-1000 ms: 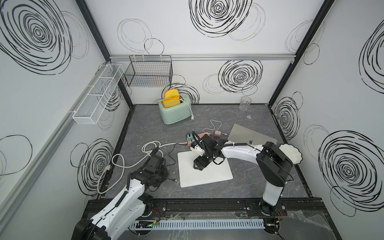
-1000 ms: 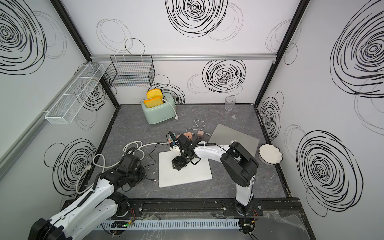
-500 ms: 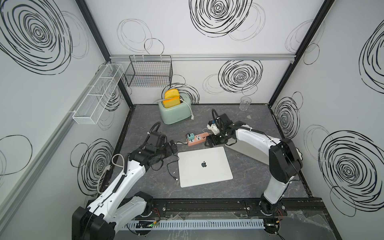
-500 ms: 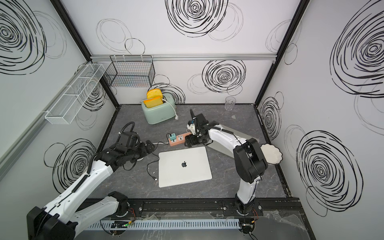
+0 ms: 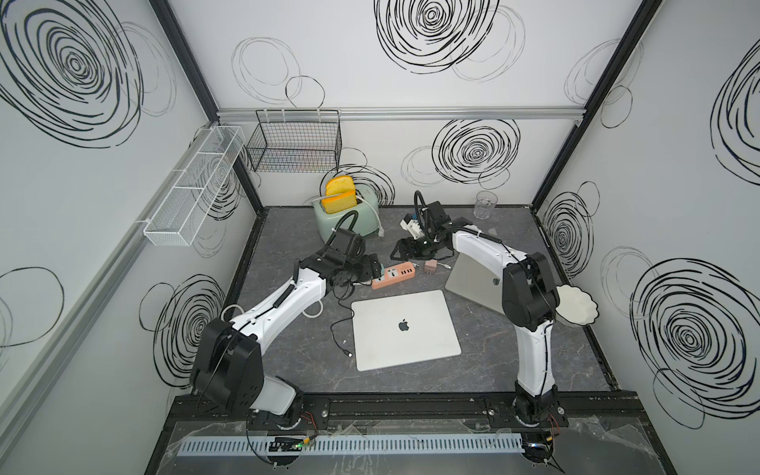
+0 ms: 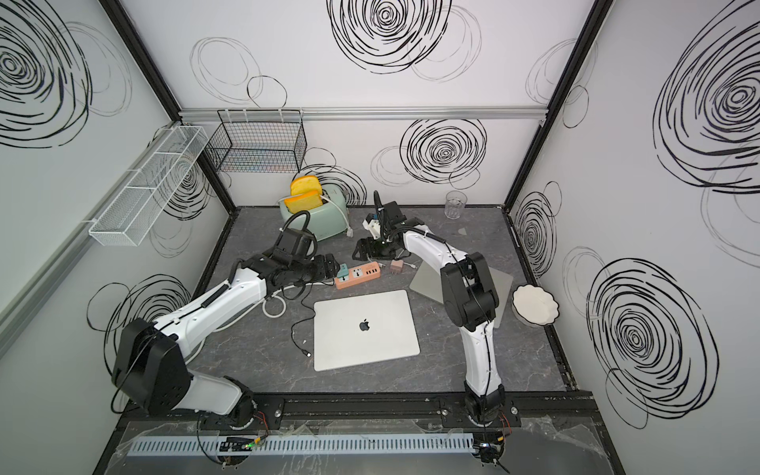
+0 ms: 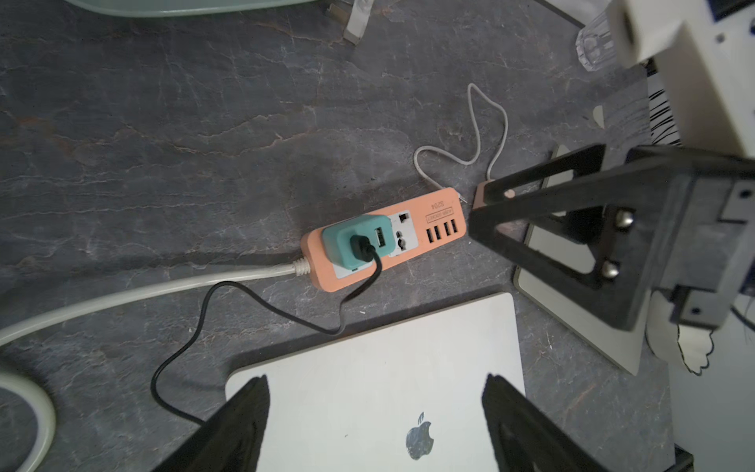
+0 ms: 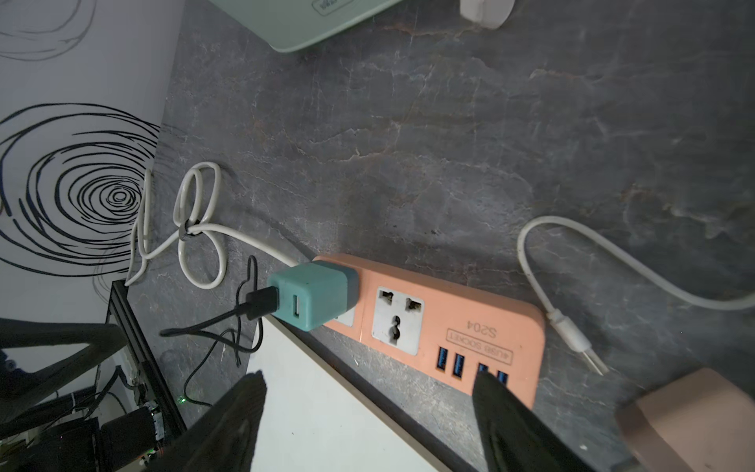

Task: Unplug the laptop charger
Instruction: Remove the charging cable from the plug.

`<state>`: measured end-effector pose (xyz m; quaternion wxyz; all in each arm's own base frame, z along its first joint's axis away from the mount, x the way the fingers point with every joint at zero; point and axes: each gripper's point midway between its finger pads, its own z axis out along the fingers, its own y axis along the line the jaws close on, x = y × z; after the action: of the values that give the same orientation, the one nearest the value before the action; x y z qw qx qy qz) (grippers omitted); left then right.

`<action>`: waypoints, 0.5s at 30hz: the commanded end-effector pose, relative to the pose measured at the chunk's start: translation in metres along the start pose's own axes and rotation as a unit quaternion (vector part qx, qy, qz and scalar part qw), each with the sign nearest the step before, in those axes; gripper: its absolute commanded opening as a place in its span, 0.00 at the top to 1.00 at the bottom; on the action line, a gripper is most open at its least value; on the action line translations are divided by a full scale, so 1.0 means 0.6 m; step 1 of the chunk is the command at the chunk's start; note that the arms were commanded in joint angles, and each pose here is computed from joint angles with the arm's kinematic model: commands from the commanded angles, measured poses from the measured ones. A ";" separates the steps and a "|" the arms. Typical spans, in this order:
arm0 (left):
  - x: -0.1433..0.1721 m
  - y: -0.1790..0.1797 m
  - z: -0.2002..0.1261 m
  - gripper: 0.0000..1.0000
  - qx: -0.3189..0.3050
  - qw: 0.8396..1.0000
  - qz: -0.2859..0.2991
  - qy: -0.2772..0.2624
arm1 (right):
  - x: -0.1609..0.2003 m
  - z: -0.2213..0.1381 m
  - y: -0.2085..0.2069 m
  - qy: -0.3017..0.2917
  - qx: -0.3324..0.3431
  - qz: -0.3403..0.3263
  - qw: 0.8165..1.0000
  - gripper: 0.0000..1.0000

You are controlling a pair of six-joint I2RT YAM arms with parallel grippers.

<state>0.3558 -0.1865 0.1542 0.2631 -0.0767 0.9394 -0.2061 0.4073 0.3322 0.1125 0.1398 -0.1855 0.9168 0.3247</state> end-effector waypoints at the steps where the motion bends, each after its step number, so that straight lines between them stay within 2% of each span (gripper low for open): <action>1: -0.020 -0.030 0.016 0.17 0.020 1.000 0.000 -0.018 | 0.012 0.019 0.024 0.016 -0.001 -0.013 1.000 0.17; 8: -0.018 -0.021 0.051 0.25 0.005 1.000 -0.012 -0.016 | 0.011 0.050 0.033 0.013 -0.015 -0.015 1.000 0.18; 15: -0.023 -0.015 0.070 0.40 -0.003 1.000 -0.014 -0.015 | 0.010 0.068 0.020 0.020 -0.006 0.001 1.000 0.19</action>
<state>0.3730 -0.2032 0.1191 0.2454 -0.0874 0.9448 -0.1987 0.3946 0.3637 0.0860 0.1143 -0.2017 0.9168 0.3252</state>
